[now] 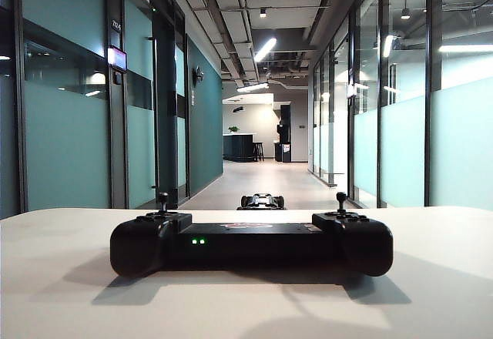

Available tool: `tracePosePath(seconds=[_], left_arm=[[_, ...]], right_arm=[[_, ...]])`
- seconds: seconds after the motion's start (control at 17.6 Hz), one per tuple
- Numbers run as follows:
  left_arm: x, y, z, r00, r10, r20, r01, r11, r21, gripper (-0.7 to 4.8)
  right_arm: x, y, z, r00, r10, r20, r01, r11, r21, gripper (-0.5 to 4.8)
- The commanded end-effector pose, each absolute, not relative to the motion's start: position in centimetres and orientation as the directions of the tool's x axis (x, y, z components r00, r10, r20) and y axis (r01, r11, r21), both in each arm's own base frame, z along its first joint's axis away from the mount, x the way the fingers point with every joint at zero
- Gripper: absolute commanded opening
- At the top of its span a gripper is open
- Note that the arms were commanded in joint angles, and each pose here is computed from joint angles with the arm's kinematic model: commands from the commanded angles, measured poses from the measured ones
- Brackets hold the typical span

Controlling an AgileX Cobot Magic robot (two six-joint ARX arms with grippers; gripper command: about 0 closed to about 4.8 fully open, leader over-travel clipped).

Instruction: Push the left joystick on the remote control sitting on the white table forward to make the robot dog walk in a straight line until it approaches the door.

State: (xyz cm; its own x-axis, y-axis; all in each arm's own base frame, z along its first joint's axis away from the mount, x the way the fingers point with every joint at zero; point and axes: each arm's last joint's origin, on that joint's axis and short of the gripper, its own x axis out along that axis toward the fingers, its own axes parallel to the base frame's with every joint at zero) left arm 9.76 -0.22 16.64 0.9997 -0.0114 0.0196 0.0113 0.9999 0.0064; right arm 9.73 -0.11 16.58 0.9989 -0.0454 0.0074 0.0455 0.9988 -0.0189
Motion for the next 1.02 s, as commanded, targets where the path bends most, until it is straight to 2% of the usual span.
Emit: tracePosePath(seconds=[0.06,0.51,0.79,1.02], left_arm=[[9.7,-0.2,17.2,0.997,-0.008,0.071,0.007,1.000,0.016,-0.05],[9.1,-0.2,20.6,0.989,0.005,0.149,-0.008,1.000,0.021,-0.05],[10.5,-0.3,23.2,0.998,-0.016,0.068,0.018,0.999,-0.026,-0.05],[12.7,-1.0,25.5,0.991,-0.133,-0.014,0.132,0.991,-0.036,-0.05]], right_arm=[[9.7,-0.1,17.0,0.997,-0.045,0.064,0.046,0.999,-0.015,-0.05],[8.8,0.0,21.8,0.985,-0.020,0.170,0.022,1.000,-0.014,-0.05],[9.3,0.3,26.0,0.986,0.034,0.162,-0.031,0.999,-0.018,-0.05],[10.9,1.4,28.0,0.990,0.122,0.076,-0.121,0.992,-0.017,-0.05]])
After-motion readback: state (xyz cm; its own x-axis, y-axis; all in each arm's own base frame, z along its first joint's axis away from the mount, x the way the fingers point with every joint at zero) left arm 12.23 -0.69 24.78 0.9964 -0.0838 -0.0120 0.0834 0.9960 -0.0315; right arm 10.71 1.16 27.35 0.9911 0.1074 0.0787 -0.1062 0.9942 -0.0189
